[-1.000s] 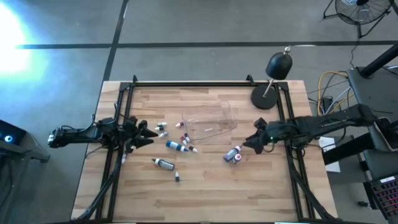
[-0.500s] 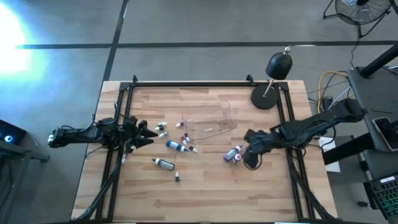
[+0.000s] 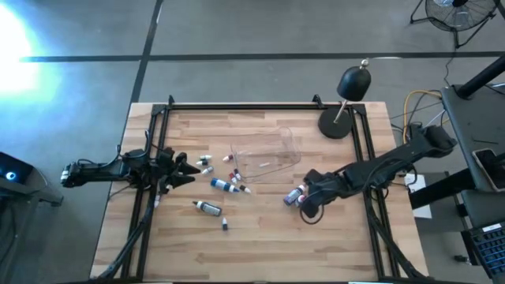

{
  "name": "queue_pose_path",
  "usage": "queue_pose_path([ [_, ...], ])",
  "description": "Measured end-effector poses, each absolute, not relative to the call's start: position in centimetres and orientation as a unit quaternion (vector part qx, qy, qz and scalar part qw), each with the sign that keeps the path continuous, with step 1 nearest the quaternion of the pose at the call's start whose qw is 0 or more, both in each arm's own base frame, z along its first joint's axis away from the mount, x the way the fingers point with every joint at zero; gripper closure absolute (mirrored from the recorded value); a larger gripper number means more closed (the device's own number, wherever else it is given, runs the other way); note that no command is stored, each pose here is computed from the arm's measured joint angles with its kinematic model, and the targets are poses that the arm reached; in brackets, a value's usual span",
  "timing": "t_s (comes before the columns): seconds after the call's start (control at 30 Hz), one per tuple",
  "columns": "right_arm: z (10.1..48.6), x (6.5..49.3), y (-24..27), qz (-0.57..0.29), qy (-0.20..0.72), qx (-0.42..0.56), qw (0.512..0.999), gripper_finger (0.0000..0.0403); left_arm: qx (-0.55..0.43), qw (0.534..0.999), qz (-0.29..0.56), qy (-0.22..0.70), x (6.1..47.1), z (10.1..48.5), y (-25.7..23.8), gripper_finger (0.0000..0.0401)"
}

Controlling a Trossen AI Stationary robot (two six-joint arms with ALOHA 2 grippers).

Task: Pick & Place food coloring
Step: Put the large pink food coloring bottle into the transparent container

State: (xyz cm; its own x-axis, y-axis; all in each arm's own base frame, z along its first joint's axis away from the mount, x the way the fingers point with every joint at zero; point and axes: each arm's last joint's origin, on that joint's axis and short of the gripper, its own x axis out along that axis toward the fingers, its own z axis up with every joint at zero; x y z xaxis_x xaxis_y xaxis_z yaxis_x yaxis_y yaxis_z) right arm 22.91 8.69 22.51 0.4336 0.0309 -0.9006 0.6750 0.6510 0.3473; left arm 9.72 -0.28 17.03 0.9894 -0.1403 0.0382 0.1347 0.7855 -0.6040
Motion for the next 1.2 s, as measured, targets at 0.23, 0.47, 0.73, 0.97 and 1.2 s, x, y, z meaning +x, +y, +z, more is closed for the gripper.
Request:
queue_pose_path([
  [0.23, 22.1, 24.7, 9.4, -0.248, 0.526, 0.321, 0.748, 0.009, -0.319, 0.945, -0.073, 0.004, 9.7, 17.0, -0.3, 0.0204],
  [0.47, 22.6, 26.8, 10.1, -0.268, 0.552, 0.27, 0.742, 0.0116, -0.319, 0.945, -0.073, 0.004, 9.7, 17.0, -0.3, 0.0204],
  [0.73, 22.8, 28.0, 10.6, -0.285, 0.57, 0.266, 0.723, 0.0137, -0.319, 0.945, -0.073, 0.004, 9.7, 17.0, -0.3, 0.0204],
  [0.97, 22.2, 27.6, 10.6, -0.291, 0.588, 0.265, 0.707, 0.0166, -0.319, 0.945, -0.073, 0.004, 9.7, 17.0, -0.3, 0.0204],
  [1.2, 22.4, 27.8, 10.6, -0.29, 0.583, 0.271, 0.709, 0.0198, -0.319, 0.945, -0.073, 0.004, 9.7, 17.0, -0.3, 0.0204],
])
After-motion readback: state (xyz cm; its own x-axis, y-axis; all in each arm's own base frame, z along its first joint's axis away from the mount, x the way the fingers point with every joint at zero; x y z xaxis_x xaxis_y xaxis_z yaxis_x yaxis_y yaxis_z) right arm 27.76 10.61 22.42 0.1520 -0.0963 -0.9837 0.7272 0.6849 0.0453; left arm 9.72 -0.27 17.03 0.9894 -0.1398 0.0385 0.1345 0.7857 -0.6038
